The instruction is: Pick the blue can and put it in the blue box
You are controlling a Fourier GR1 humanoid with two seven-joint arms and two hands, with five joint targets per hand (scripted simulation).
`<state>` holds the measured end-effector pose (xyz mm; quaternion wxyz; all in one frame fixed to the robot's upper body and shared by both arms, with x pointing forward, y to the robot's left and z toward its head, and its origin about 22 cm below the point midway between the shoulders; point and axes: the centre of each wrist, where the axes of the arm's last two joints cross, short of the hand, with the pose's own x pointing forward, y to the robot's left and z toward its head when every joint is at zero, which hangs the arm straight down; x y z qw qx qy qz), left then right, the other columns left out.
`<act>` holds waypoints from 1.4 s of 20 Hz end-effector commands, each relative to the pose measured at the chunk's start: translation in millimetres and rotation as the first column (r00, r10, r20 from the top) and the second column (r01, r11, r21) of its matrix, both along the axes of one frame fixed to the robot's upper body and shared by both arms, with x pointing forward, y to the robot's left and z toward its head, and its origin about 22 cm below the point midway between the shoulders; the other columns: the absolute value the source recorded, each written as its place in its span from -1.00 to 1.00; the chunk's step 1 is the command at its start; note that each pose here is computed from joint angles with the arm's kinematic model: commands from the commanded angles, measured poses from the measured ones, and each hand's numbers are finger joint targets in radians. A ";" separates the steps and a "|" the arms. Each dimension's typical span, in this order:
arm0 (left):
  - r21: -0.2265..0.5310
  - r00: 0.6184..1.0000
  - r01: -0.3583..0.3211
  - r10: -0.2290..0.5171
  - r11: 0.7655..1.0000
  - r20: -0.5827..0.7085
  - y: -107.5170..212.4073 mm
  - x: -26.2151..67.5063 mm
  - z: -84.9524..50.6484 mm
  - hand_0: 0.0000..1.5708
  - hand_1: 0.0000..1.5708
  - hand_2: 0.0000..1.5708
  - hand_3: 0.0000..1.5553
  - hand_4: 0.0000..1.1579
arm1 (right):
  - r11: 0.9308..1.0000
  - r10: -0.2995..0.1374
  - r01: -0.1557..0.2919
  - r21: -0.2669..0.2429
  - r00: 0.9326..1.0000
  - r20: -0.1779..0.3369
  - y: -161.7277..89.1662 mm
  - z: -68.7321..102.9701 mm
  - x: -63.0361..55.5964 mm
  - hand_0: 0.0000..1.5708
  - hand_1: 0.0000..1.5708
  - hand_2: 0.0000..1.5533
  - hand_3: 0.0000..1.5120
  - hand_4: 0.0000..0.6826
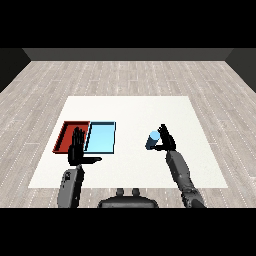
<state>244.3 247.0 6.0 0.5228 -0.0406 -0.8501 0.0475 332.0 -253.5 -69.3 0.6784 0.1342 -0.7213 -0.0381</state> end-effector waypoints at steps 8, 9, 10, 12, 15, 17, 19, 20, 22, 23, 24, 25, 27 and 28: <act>0.018 1.000 -0.018 0.018 1.000 0.002 8.6 -7.7 -2.8 -1.00 -1.00 -1.00 -1.00 -1.00 | 0.999 0.030 -0.029 0.017 0.999 -0.015 7.5 4.3 5.7 -1.00 -1.00 -1.00 -1.00 -1.00; 0.011 1.000 -0.027 0.027 1.000 0.001 8.3 -8.2 -2.0 -1.00 -1.00 -1.00 -1.00 -1.00 | 0.999 0.032 -0.032 0.011 0.999 -0.030 12.2 12.1 3.8 -1.00 -1.00 -1.00 -1.00 -1.00; 0.011 1.000 -0.022 0.022 1.000 0.001 1.2 0.1 -5.0 -1.00 -1.00 -1.00 -1.00 -1.00 | 1.000 0.012 -0.011 0.028 1.000 -0.023 9.5 3.6 16.5 -1.00 -1.00 -1.00 -1.00 -1.00; 0.016 1.000 0.000 0.000 1.000 0.002 21.2 -21.6 3.0 -1.00 -1.00 -1.00 -1.00 -1.00 | 0.999 0.028 -0.028 0.026 1.000 0.002 30.0 2.0 13.5 -1.00 -1.00 -1.00 -1.00 -1.00; 0.006 1.000 0.011 -0.011 1.000 0.008 26.9 -11.3 -7.1 -1.00 -1.00 -1.00 -1.00 -1.00 | 0.999 0.031 -0.032 -0.008 0.999 -0.019 23.1 -6.4 19.3 -1.00 -1.00 -1.00 -1.00 -1.00; 0.005 1.000 0.004 -0.004 1.000 0.006 2.6 0.6 5.9 -1.00 -1.00 -1.00 -1.00 -1.00 | 0.999 0.038 -0.038 -0.012 0.999 -0.020 30.1 -4.3 24.7 -1.00 -1.00 -1.00 -1.00 -1.00; 0.007 1.000 -0.019 0.019 1.000 -0.009 1.4 8.8 1.7 -1.00 -1.00 -1.00 -1.00 -1.00 | 0.999 0.038 -0.038 0.009 0.999 -0.014 38.8 3.8 29.6 -1.00 -1.00 -1.00 -1.00 -1.00; 0.000 0.999 -0.029 0.029 1.000 0.024 -13.4 -1.7 7.6 -1.00 -1.00 -1.00 -1.00 -1.00 | 0.998 0.058 -0.057 0.023 0.998 -0.024 40.2 -12.7 19.9 -1.00 -1.00 -1.00 -1.00 -1.00; -0.001 1.000 -0.020 0.020 1.000 0.018 20.6 -2.1 -0.5 -1.00 -1.00 -1.00 -1.00 -1.00 | 0.998 0.059 -0.059 0.023 0.998 -0.016 43.2 -0.6 18.4 -1.00 -1.00 -1.00 -1.00 -1.00; -0.010 1.000 0.001 -0.001 1.000 0.003 11.3 10.4 -4.4 -1.00 -1.00 -1.00 -1.00 -1.00 | 0.998 0.058 -0.058 0.005 0.998 -0.028 52.1 10.0 28.8 -1.00 -1.00 -1.00 -1.00 -1.00; 0.022 1.000 0.002 -0.002 1.000 -0.002 8.6 -11.4 16.9 -1.00 -1.00 -1.00 -1.00 -1.00 | 0.999 0.039 -0.038 0.008 0.999 -0.025 11.9 8.1 16.6 -1.00 -1.00 -1.00 -1.00 -1.00; -0.012 1.000 0.004 -0.004 1.000 -0.004 8.1 -7.9 8.0 -1.00 -1.00 -1.00 -1.00 -1.00 | 1.000 0.013 -0.012 0.013 1.000 -0.026 24.6 6.8 27.1 -1.00 -1.00 -1.00 -1.00 -1.00; -0.019 1.000 -0.011 0.011 1.000 0.015 16.2 -3.0 2.8 -1.00 -1.00 -1.00 -1.00 -1.00 | 1.000 -0.013 0.013 -0.017 0.999 -0.035 34.2 22.6 42.7 -1.00 -1.00 -0.51 -1.00 -1.00; -0.014 1.000 -0.019 0.019 1.000 -0.004 -2.9 3.8 17.5 -1.00 -1.00 -1.00 -1.00 -1.00 | 0.998 -0.012 0.010 -0.059 0.999 -0.034 43.0 -1.9 28.6 0.34 0.34 0.57 0.49 -0.48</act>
